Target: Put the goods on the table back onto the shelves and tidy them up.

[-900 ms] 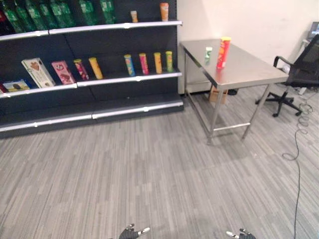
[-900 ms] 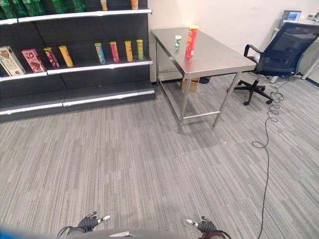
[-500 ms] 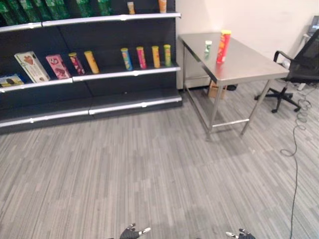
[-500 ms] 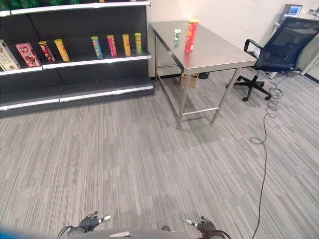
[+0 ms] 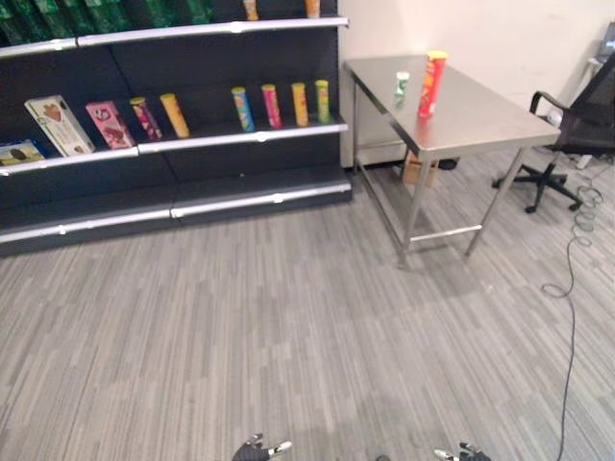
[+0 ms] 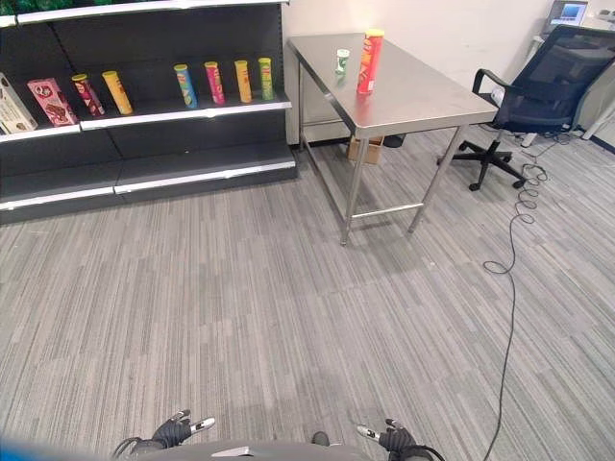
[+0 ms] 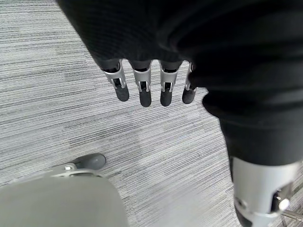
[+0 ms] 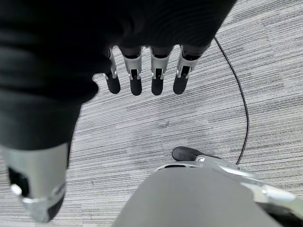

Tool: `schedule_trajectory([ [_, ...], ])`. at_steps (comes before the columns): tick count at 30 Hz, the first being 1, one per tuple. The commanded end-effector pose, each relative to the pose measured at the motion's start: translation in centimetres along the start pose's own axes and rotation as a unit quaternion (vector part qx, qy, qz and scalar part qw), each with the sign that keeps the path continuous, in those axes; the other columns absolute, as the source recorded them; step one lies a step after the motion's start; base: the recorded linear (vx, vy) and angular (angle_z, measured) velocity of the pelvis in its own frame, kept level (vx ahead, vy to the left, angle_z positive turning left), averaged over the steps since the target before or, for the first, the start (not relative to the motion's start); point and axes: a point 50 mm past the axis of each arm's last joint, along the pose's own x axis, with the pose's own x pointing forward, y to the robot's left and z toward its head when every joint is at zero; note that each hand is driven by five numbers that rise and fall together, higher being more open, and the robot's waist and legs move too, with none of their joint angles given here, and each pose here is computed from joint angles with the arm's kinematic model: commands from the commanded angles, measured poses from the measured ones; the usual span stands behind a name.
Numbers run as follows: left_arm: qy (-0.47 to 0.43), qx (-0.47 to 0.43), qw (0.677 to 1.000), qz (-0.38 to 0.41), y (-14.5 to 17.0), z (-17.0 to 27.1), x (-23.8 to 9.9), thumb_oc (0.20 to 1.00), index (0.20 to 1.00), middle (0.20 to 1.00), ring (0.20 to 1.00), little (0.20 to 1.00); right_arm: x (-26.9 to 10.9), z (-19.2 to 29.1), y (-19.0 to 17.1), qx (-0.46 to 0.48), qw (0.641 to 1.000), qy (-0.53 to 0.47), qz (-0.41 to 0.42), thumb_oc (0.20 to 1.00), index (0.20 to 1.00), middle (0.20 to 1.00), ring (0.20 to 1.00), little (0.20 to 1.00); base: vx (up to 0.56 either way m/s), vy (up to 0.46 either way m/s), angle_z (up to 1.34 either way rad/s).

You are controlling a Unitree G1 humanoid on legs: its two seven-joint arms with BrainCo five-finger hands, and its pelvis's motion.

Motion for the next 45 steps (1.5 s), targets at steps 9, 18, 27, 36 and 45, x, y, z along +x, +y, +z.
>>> schedule_trajectory([
  [9,-0.023,-0.008,1.0,0.008,0.5,1.6,0.4,1.0,1.0,1.0,1.0,1.0,0.3,1.5,-0.6,-0.066,0.998,-0.023,0.001,1.0,1.0,1.0,1.0,1.0,-0.01,-0.029,0.0],
  [18,-0.039,-0.062,0.997,0.009,0.5,2.6,0.5,1.0,1.0,1.0,1.0,1.0,0.4,2.0,-0.7,-0.069,0.997,-0.033,0.003,1.0,1.0,1.0,1.0,1.0,-0.03,-0.062,0.0],
  [27,-0.037,-0.1,0.994,0.006,-0.1,2.7,0.6,1.0,1.0,1.0,1.0,1.0,0.4,2.9,-1.2,-0.07,0.996,-0.052,0.0,1.0,1.0,1.0,1.0,1.0,0.03,-0.039,0.05],
  [36,-0.029,-0.115,0.993,0.025,0.5,2.1,0.5,1.0,1.0,1.0,1.0,1.0,0.6,6.4,-0.6,-0.074,0.991,-0.114,0.004,1.0,1.0,1.0,1.0,1.0,0.29,0.087,-0.11],
  [45,-0.034,-0.09,0.995,0.025,1.6,1.7,0.3,1.0,1.0,1.0,1.0,1.0,0.7,6.1,0.7,-0.102,0.989,-0.103,0.035,1.0,1.0,1.0,1.0,1.0,0.52,0.272,-0.68],
])
